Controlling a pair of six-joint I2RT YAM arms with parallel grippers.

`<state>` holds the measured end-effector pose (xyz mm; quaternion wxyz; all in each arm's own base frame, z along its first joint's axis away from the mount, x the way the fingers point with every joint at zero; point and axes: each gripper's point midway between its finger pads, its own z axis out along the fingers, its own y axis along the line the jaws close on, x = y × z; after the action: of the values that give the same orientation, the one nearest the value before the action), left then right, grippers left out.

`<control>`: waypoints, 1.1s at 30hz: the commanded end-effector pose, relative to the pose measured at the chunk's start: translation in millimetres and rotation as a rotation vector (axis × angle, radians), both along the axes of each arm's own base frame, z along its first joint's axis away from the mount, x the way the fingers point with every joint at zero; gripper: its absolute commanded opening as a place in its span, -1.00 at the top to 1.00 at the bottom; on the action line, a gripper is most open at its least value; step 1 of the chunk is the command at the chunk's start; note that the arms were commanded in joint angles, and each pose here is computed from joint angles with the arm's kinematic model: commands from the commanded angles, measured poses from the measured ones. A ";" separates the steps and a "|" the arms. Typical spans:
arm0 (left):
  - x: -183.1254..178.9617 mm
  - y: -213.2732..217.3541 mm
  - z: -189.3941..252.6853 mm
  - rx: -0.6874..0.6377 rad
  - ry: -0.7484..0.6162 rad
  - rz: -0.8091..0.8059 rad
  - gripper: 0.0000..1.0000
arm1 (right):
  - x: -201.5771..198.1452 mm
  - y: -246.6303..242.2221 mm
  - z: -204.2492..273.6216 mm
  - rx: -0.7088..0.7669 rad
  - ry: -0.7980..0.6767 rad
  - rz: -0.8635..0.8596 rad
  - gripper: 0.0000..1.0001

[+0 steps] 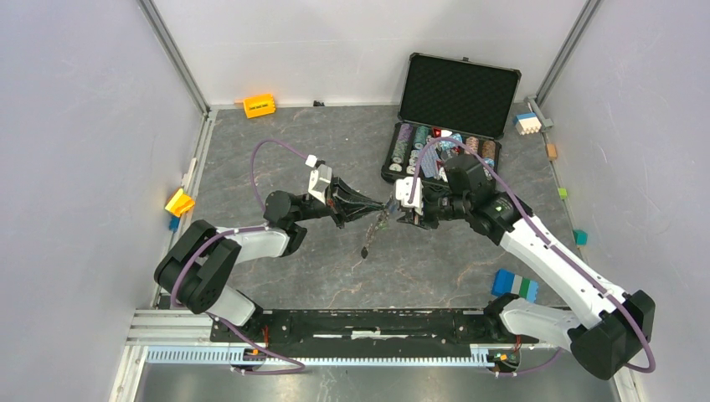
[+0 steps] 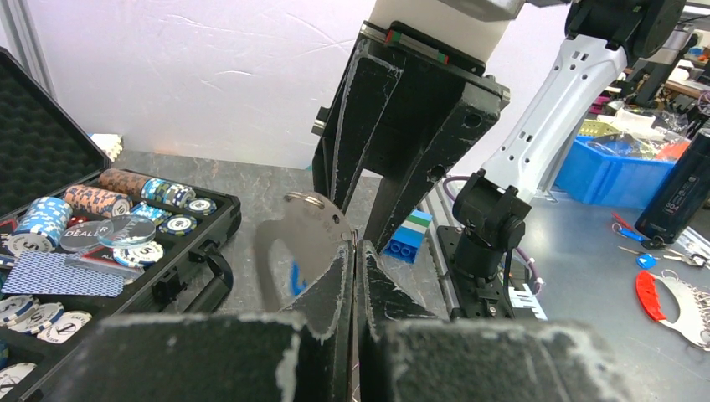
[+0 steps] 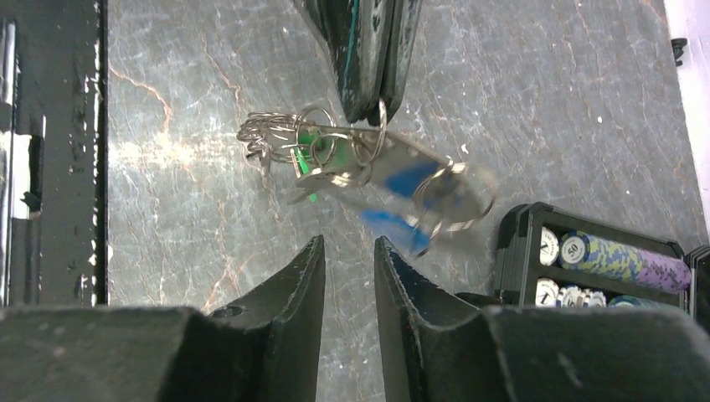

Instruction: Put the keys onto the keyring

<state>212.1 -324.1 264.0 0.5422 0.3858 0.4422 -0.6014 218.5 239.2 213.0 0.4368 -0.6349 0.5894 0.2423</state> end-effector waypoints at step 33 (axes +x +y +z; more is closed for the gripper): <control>-12.4 0.2 24.5 -0.059 -0.087 -0.038 0.95 | 5.6 24.9 4.5 0.119 0.046 0.042 0.49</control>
<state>209.4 -325.1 263.4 0.5387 0.3898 0.4404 -0.6033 216.0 261.1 208.6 0.4354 -0.6216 0.5753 0.3050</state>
